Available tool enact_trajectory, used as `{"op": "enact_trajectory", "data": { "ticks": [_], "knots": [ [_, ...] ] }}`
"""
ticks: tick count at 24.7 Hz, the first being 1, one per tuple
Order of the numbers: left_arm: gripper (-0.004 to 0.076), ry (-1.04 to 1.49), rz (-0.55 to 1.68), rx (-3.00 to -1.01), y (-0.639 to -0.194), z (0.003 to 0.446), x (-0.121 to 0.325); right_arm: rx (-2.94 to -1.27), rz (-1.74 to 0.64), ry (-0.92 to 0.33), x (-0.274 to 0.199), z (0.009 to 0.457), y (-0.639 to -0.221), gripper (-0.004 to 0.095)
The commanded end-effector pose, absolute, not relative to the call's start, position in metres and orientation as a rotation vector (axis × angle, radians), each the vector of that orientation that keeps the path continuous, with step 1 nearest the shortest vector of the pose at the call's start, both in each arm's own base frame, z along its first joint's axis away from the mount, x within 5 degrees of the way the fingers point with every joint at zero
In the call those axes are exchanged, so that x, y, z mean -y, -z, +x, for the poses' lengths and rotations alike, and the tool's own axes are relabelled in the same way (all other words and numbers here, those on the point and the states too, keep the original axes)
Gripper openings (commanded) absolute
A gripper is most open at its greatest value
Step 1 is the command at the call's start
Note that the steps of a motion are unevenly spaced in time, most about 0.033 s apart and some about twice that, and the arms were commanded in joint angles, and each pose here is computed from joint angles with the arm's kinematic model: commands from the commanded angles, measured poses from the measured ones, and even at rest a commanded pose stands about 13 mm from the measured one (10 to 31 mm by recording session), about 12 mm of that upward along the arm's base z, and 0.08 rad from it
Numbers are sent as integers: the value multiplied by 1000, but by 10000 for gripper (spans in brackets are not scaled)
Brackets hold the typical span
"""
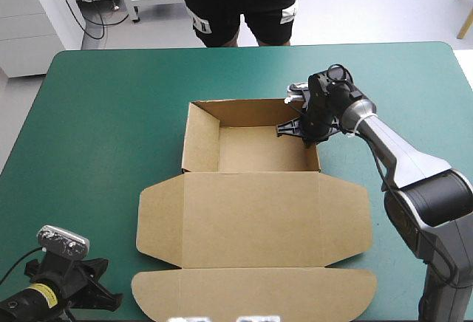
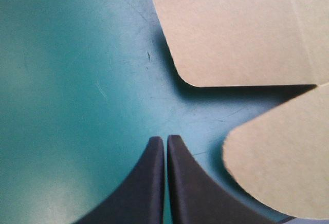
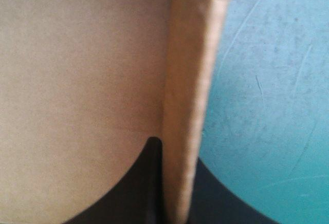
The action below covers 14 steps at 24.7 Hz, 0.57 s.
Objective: Fold the box
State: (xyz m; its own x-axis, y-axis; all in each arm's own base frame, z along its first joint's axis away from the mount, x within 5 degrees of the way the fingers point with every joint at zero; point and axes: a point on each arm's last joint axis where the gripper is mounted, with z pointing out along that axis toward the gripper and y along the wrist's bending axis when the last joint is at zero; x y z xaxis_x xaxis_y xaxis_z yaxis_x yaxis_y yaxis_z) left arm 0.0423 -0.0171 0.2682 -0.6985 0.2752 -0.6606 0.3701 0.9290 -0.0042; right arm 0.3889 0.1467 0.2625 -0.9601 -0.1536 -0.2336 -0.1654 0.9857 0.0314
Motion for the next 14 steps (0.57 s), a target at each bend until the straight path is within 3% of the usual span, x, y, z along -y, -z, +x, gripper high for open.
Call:
{"op": "enact_trajectory", "data": {
  "ticks": [1,6,10,11,14],
  "knots": [
    [-8,212,437,-2332,-277,45,20,-2812,-220,-103,-137,386,-294,-20],
    [-8,212,437,-2328,-278,44,19,-2720,-125,-97,-93,397,-326,-20],
    [-8,212,437,-2328,-278,44,19,-2614,94,106,16,398,-361,-20],
    [-8,212,437,-2328,-278,44,19,-2604,231,159,65,391,-364,-20],
    [-8,212,437,-2328,-278,44,19,-2586,426,214,124,376,-364,-20]
  ]
}}
